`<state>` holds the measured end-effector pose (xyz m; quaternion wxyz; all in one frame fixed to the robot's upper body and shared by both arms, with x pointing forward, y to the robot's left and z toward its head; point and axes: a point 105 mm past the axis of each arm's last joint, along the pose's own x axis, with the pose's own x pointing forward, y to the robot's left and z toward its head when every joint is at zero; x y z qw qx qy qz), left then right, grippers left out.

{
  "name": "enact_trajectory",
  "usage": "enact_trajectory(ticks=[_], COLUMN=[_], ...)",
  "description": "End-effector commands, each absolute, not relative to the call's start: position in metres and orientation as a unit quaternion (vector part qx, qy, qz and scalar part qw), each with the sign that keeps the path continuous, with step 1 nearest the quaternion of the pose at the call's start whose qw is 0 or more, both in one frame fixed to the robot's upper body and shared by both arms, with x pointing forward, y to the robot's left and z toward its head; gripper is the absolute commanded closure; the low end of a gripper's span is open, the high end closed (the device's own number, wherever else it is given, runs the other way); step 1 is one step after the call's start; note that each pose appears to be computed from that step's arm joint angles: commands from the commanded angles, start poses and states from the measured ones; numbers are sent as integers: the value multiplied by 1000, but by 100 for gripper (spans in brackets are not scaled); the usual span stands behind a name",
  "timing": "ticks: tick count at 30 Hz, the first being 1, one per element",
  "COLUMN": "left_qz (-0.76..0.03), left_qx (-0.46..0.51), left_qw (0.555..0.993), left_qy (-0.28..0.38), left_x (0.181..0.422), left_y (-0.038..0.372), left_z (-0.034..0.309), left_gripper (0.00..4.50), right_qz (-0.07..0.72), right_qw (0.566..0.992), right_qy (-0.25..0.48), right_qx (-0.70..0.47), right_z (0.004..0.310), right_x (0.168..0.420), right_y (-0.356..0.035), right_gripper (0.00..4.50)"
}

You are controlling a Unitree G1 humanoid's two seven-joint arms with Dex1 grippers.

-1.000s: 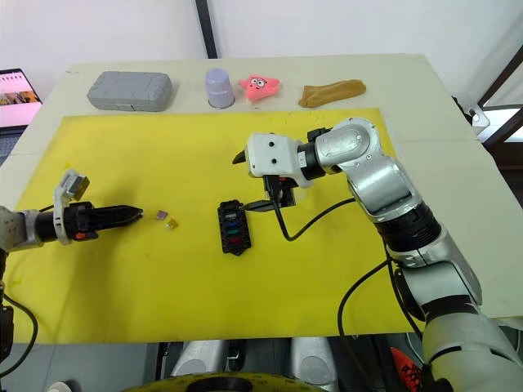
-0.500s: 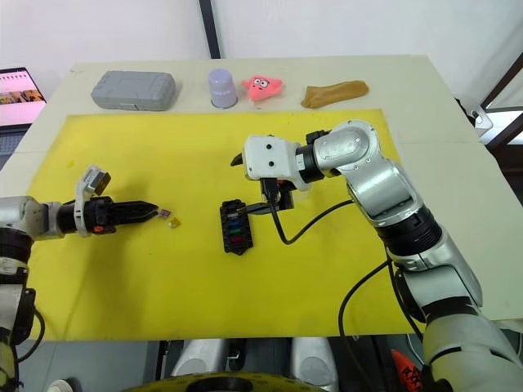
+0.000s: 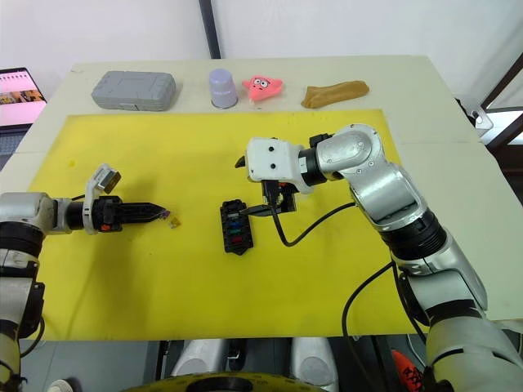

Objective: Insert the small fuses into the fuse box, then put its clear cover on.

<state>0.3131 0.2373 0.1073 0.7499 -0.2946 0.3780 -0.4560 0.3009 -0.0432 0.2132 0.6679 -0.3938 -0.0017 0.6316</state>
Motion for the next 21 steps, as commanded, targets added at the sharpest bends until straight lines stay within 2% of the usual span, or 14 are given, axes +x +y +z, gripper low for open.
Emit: enact_trajectory(ticks=[1, 2, 14, 15, 17, 21], left_qz=[-453, -450, -422, -420, -419, -415], left_qx=[-288, -286, -286, -286, -285, -281], left_qw=[748, 750, 767, 768, 769, 769], left_qy=[391, 392, 390, 390, 391, 396], left_x=[313, 313, 313, 313, 312, 308], left_y=[234, 236, 249, 250, 252, 254], left_z=[99, 98, 91, 90, 88, 83], left_gripper=[270, 305, 305, 363, 437, 445], right_qz=[624, 624, 627, 628, 628, 629], right_qw=[668, 668, 665, 664, 663, 662], right_qy=[-25, -24, -25, -25, -25, -25], right_qx=[-404, -405, -405, -405, -406, -406], right_z=[225, 225, 224, 224, 224, 224], right_x=[297, 297, 297, 297, 297, 297], right_y=[-43, -43, -42, -42, -42, -41], right_gripper=[0, 0, 0, 0, 0, 0])
